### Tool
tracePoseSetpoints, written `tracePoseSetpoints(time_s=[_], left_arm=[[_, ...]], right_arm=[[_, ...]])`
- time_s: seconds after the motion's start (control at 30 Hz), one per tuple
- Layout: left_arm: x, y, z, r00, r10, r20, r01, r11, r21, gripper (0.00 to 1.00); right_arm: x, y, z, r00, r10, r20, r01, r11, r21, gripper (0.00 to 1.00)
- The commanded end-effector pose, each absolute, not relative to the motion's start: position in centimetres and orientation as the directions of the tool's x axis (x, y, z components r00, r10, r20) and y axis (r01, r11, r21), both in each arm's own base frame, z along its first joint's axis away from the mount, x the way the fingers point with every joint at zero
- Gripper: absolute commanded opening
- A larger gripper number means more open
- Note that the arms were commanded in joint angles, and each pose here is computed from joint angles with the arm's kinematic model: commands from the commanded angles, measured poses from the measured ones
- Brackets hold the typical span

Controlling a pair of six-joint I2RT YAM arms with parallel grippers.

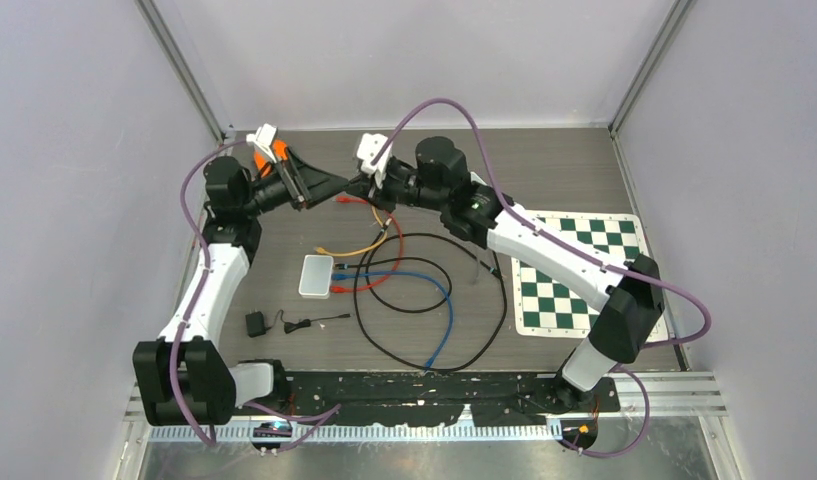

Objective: Insert the plug into the switch port
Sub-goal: Pick up the connector from the center of the board, then adjust the switch port at the center of the board.

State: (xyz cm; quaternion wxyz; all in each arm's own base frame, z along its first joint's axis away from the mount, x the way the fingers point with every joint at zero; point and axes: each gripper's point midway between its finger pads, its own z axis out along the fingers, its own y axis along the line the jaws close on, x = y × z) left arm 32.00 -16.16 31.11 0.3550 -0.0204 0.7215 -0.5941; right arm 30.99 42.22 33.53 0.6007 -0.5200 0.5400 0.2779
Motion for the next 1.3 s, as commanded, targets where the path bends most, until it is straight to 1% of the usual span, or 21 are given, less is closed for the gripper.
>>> tracePoseSetpoints(time_s=[0.0,0.03,0.1,0.2,0.3,0.43,0.5,0.63,0.77,0.87,0.9,1.0,1.03,1.13,1.27], left_arm=[[32.6,-15.5,32.2,-0.693,-0.461,-0.554,0.430,0.352,-0.831,0.58],[32.7,-15.4,32.1,-0.687,-0.459,-0.564,0.432,0.366,-0.824,0.59],[32.8,-15.2,31.6,-0.680,-0.456,-0.574,0.423,0.395,-0.816,0.60],[32.7,-14.7,30.3,-0.674,-0.455,-0.582,0.391,0.448,-0.804,0.62],[32.7,-14.2,28.4,-0.682,-0.458,-0.570,0.338,0.495,-0.801,0.64],[33.6,-13.7,26.0,-0.692,-0.455,-0.561,0.263,0.566,-0.782,0.65],[33.9,-14.5,25.2,-0.711,-0.417,-0.566,0.250,0.603,-0.758,0.65],[35.9,-16.2,24.0,-0.731,-0.351,-0.585,0.234,0.676,-0.698,0.66],[39.0,-19.2,22.9,-0.762,-0.316,-0.565,0.228,0.687,-0.690,0.65],[41.9,-21.1,22.5,-0.768,-0.343,-0.542,0.207,0.667,-0.716,0.62],[43.0,-22.0,22.4,-0.773,-0.366,-0.518,0.193,0.641,-0.743,0.62],[45.7,-25.4,22.6,-0.819,-0.410,-0.401,0.166,0.500,-0.850,0.58],[46.6,-26.3,22.6,-0.826,-0.408,-0.389,0.176,0.469,-0.865,0.57],[49.0,-27.9,21.5,-0.824,-0.408,-0.394,0.196,0.448,-0.873,0.57],[51.2,-29.1,18.6,-0.825,-0.447,-0.344,0.158,0.403,-0.902,0.56]], right_arm=[[32.6,39.2,44.0,0.209,0.031,-0.977,-0.873,0.457,-0.172,0.05],[32.9,38.9,44.7,0.145,0.099,-0.984,-0.883,0.461,-0.084,0.05],[35.6,36.9,44.0,0.055,0.152,-0.987,-0.867,0.498,0.028,0.05],[41.0,33.2,38.9,-0.049,0.109,-0.993,-0.773,0.625,0.107,0.05],[44.2,30.2,33.0,-0.157,0.052,-0.986,-0.688,0.711,0.147,0.05],[47.4,25.0,26.0,-0.264,-0.063,-0.963,-0.560,0.822,0.100,0.05],[48.3,22.8,22.4,-0.331,-0.127,-0.935,-0.514,0.855,0.066,0.05],[49.2,19.0,17.9,-0.427,-0.196,-0.883,-0.440,0.898,0.014,0.05],[49.5,15.9,14.6,-0.488,-0.286,-0.825,-0.400,0.913,-0.079,0.05],[49.3,13.6,12.5,-0.514,-0.352,-0.782,-0.381,0.911,-0.160,0.05],[49.2,13.0,12.1,-0.511,-0.389,-0.766,-0.387,0.901,-0.199,0.05],[48.7,11.8,10.2,-0.525,-0.448,-0.724,-0.410,0.878,-0.246,0.05],[48.6,11.4,10.0,-0.524,-0.465,-0.714,-0.411,0.872,-0.266,0.05],[49.4,10.1,9.6,-0.542,-0.462,-0.702,-0.383,0.879,-0.283,0.05],[51.5,8.6,9.5,-0.579,-0.412,-0.703,-0.327,0.908,-0.262,0.05]])
